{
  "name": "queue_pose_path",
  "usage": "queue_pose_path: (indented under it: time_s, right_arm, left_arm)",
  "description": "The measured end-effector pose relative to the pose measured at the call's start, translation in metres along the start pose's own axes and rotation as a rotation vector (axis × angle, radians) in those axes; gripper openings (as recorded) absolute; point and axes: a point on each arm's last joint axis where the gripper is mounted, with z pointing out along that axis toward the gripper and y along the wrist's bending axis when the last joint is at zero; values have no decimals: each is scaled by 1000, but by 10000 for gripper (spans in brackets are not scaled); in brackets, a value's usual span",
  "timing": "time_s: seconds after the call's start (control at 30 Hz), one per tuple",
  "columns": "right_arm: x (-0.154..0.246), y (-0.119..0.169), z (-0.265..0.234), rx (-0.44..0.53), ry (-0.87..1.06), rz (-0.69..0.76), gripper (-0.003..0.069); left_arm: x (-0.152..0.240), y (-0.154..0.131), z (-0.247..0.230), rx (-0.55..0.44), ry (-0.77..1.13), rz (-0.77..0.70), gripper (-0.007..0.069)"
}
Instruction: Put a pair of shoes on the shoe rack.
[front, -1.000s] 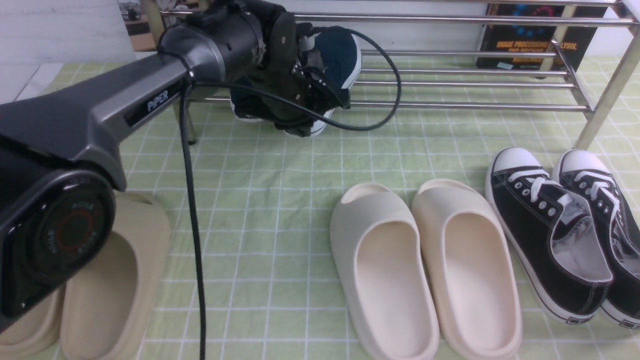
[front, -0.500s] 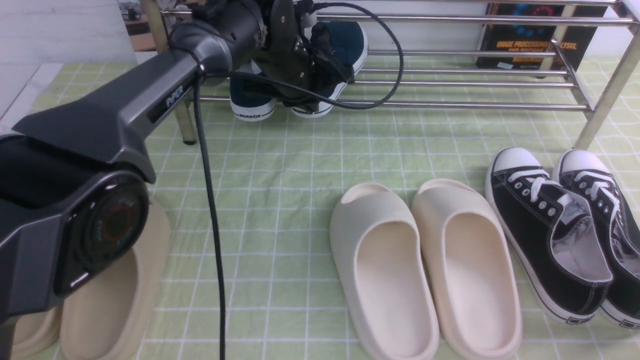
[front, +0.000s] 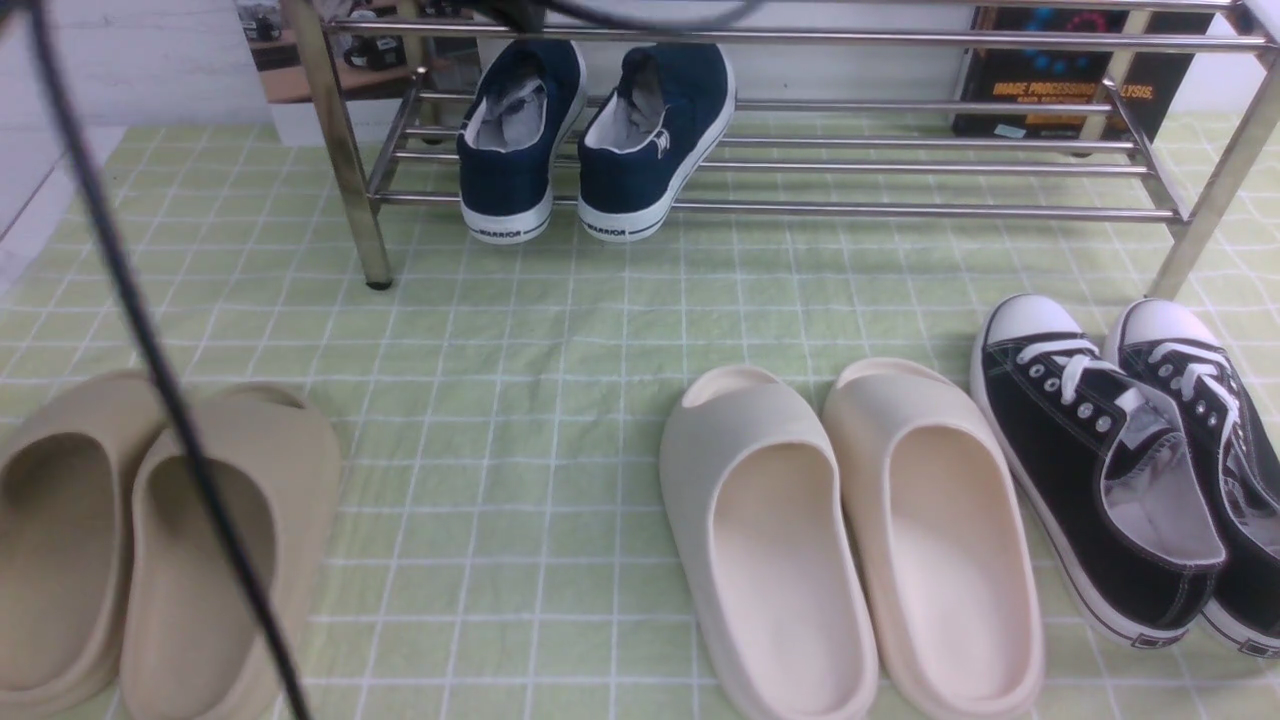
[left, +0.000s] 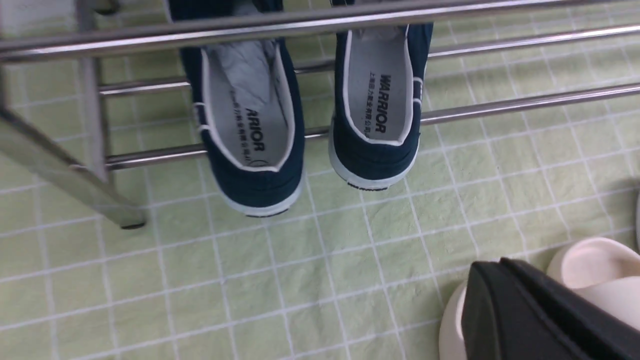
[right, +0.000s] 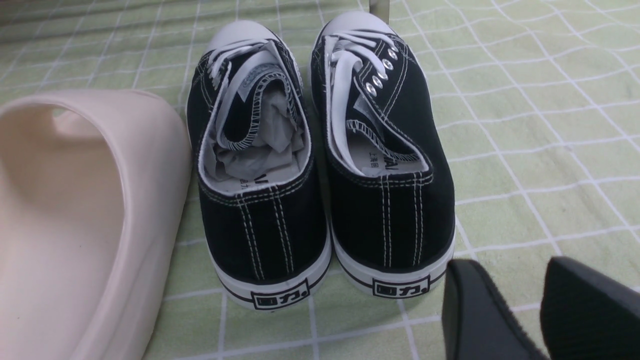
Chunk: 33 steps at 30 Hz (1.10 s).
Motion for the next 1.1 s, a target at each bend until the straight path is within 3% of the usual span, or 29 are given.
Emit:
queue_pose_path:
  time_s: [0.13,0.37,0.73,1.1]
  right_arm:
    - [0,0,0,0,0,0,239]
    - [0,0,0,0,0,0,239]
    - [0,0,0,0,0,0,239]
    - [0,0,0,0,0,0,239]
  left_arm:
    - [0,4,-78,-1,-100,1,-13]
    - [27,10,-138,12,-146,-45,-13]
    - [148,36,-174,-38,0,-128,-13]
    - [265,63,-222,-48,-115,-238,-13]
